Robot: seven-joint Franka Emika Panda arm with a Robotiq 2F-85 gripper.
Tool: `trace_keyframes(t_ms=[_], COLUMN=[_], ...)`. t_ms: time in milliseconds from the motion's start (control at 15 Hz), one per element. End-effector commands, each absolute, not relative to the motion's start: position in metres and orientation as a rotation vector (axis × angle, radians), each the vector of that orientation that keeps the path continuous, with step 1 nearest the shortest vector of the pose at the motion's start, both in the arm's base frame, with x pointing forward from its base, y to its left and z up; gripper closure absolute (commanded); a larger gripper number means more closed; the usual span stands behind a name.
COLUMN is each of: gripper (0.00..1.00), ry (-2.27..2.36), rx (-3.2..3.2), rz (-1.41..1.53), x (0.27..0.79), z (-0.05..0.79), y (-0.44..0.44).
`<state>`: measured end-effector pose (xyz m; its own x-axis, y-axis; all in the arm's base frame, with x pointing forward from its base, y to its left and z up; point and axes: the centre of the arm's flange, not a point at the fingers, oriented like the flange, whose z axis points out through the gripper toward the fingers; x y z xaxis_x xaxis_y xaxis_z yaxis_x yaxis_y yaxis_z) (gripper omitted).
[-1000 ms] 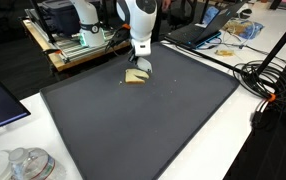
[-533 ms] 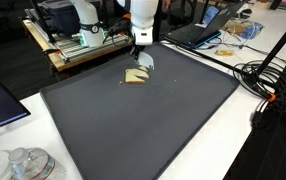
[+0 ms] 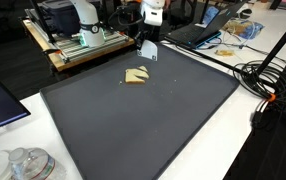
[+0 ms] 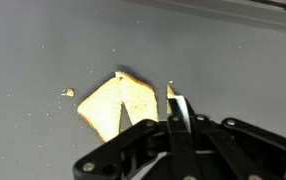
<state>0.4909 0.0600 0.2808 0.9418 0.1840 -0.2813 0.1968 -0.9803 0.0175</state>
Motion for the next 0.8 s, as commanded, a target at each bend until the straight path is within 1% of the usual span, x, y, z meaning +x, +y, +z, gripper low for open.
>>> trace_keyframes(t_ms=[0,333,733], gripper=[0.99,0.99,0.99], ry=[0.221,0.028,-0.159], rx=[2.983,2.899,2.792], rz=[-0.373,-0.344,-0.242], x=[0.483,0.483,0.487], z=[0.304,0.313,0.32], y=[0.079,0.103,0.14])
